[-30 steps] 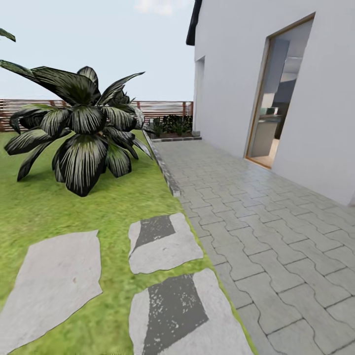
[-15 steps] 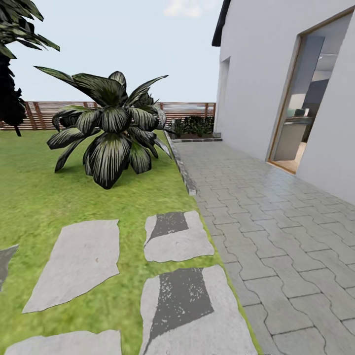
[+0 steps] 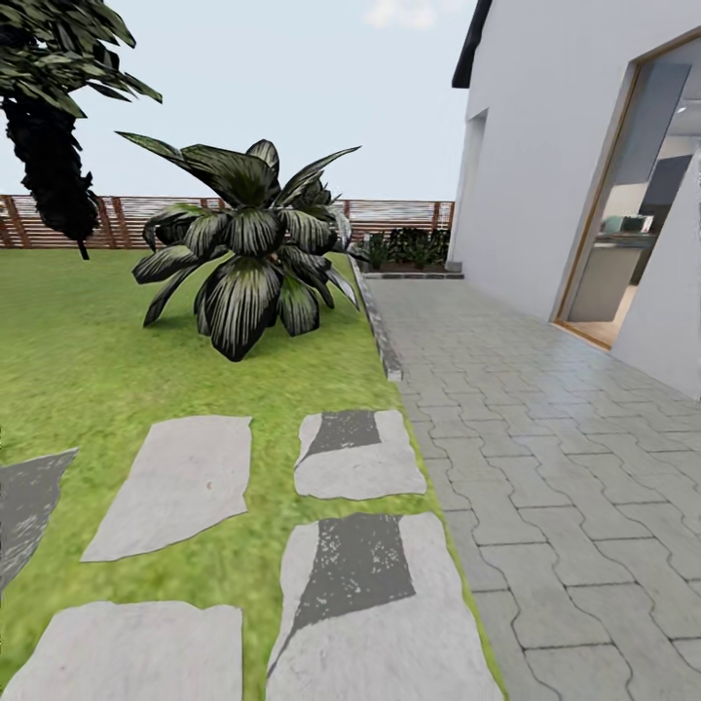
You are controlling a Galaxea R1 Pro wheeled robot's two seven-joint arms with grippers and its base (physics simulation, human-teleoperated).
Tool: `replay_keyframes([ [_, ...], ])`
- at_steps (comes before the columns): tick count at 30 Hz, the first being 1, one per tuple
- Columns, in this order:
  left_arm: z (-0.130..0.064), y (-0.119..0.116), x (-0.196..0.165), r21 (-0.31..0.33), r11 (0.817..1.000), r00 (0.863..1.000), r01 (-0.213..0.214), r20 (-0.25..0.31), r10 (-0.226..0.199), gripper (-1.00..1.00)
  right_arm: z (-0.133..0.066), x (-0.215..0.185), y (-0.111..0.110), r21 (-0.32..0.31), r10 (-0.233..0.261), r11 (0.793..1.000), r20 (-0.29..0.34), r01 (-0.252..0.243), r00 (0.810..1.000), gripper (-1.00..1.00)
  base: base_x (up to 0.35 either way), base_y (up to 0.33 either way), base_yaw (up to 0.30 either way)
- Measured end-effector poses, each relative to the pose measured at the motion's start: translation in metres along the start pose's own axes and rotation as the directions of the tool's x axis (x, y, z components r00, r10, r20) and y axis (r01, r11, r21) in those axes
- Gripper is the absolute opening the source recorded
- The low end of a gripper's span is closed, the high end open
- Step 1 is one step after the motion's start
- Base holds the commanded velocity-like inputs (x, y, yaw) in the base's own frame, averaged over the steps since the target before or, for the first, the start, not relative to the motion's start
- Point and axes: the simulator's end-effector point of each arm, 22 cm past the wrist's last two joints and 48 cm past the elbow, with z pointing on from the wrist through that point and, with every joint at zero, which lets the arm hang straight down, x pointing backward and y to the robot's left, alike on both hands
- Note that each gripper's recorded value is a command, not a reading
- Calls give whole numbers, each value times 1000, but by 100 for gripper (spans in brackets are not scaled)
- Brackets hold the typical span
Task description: In the garden, pick up the pesticide atomizer on the floor and spray pesticide onto both trees until each tree trunk is fully covered.
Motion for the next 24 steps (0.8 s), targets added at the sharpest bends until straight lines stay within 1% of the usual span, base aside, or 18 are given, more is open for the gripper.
replay_keyframes([
  [17, 0, 0, 0, -1, 1000, 1000, 2, 0, -2, 100, 0, 0, -3, 5, 0, 1000, 0, 0, 1000, 100, -244, -189, 4],
  [19, 0, 0, 0, -2, 1000, 1000, 2, 0, -2, 100, 0, -1, -2, 5, 0, 1000, 1, 0, 1000, 100, -262, -172, 125],
  [24, 0, 1, 0, -2, 1000, 1000, 3, 0, -3, 100, 0, -1, -2, 5, 0, 1000, 2, 0, 1000, 100, -263, -167, 255],
])
